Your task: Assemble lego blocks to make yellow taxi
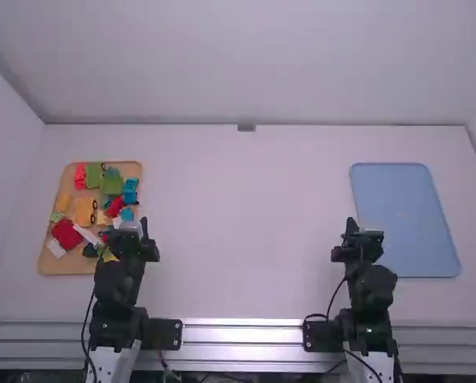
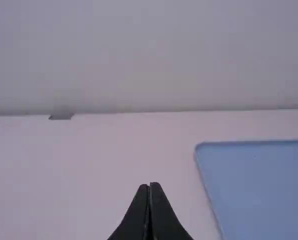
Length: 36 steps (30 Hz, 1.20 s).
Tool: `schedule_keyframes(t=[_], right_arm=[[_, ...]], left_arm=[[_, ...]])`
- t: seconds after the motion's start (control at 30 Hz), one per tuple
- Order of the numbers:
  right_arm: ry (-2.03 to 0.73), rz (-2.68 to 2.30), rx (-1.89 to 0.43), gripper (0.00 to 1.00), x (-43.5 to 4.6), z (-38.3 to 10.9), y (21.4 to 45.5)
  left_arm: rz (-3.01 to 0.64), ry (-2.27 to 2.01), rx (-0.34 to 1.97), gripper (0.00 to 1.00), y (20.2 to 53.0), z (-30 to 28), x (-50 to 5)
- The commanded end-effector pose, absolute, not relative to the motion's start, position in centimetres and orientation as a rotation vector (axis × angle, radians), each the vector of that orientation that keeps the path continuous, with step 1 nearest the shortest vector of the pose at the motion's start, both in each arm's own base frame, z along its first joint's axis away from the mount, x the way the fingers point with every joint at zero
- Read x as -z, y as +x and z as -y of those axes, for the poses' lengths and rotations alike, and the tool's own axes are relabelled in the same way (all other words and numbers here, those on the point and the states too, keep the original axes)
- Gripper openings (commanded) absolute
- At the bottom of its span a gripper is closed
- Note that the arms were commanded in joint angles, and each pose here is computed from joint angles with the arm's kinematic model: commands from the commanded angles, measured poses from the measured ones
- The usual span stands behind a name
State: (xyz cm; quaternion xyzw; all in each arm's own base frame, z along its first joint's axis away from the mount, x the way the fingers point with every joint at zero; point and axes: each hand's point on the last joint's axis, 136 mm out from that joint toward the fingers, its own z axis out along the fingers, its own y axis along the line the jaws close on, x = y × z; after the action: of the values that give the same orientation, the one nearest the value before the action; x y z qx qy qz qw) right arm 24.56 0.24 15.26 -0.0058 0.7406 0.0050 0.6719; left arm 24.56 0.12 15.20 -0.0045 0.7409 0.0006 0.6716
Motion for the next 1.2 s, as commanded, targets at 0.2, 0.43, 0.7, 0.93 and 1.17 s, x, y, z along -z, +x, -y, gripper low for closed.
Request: schedule_keyframes(t=[0.2, 0.43, 0.7, 0.93, 1.17], right_arm=[[-0.023, -1.670, -0.016, 0.02, -15.5, -0.4, 24.6], [-0.087, -1.696, -0.048, 0.07, -17.2, -1.5, 24.7], [-0.190, -1.725, -0.117, 0.17, -21.2, -3.5, 25.6], [-0.315, -1.742, -0.197, 0.29, -25.2, -6.0, 28.0], [-0.451, -1.758, -0.291, 0.42, -28.5, -8.9, 31.5]], left_arm=[[-1.670, -0.011, -0.001, 0.02, 24.6, -0.1, -15.4], [-1.694, -0.011, -0.002, 0.07, 24.6, -0.1, -16.4], [-1.751, 0.017, -0.029, 0.17, 25.0, -0.1, -18.1], [-1.806, -0.021, -0.002, 0.29, 25.9, -0.1, -20.1], [-1.882, 0.026, -0.042, 0.42, 27.3, -0.1, -21.7]])
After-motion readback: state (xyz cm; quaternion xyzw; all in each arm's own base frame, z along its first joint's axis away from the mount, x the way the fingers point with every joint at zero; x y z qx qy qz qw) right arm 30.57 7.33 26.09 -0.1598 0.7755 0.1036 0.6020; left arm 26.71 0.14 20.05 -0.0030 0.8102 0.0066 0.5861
